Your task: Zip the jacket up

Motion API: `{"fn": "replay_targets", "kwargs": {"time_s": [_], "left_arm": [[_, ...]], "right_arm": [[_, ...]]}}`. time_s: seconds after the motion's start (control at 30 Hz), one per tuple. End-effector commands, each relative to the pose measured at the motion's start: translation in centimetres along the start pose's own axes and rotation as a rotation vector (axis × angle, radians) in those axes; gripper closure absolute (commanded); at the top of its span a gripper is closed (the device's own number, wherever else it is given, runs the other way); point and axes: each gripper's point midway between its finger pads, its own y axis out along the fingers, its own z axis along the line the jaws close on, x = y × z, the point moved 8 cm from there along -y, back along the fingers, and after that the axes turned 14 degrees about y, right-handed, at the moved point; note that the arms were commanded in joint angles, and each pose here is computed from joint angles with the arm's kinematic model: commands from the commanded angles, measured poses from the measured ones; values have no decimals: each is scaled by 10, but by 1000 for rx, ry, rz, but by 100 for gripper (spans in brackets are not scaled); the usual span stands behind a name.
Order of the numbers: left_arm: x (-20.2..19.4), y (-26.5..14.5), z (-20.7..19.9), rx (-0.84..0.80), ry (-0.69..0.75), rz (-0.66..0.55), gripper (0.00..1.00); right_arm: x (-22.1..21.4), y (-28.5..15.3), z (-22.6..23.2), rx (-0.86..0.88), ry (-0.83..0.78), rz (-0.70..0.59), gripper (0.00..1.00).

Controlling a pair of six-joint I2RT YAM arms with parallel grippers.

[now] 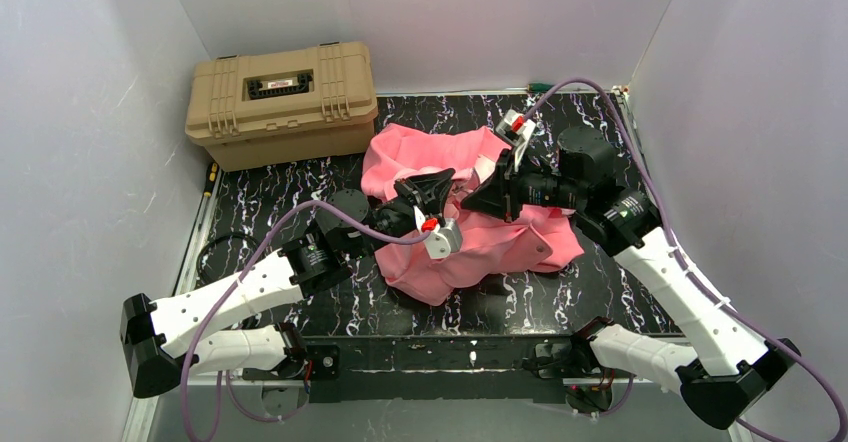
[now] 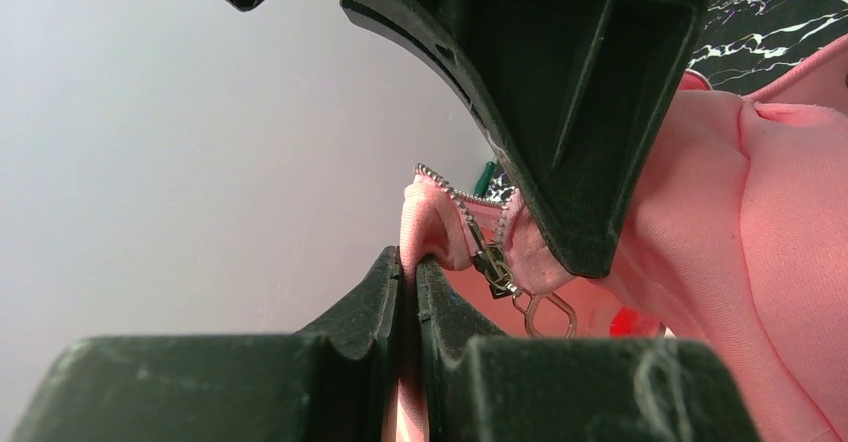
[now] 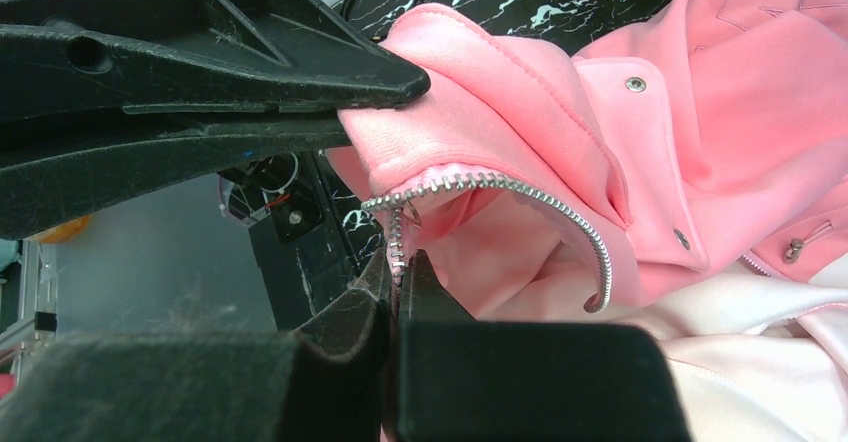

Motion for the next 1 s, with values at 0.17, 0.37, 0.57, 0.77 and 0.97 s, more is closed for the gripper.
{"fn": "replay_targets", "kwargs": {"time_s": [0.17, 0.37, 0.57, 0.77, 0.97], "left_arm": [[9, 2, 14, 67, 6, -37, 100], [10, 3, 15, 69, 6, -39, 100], [10, 3, 14, 66, 5, -40, 100], [10, 3, 15, 68, 5, -40, 100], [10, 2, 22, 96, -16, -18, 100]], "right_arm": [[13, -14, 21, 57, -42, -50, 99], [7, -11, 18, 72, -19, -38, 99], [9, -11, 19, 62, -24, -47, 99], [4, -11, 15, 49, -20, -38, 99], [-2, -7, 9, 37, -2, -27, 99]]}}
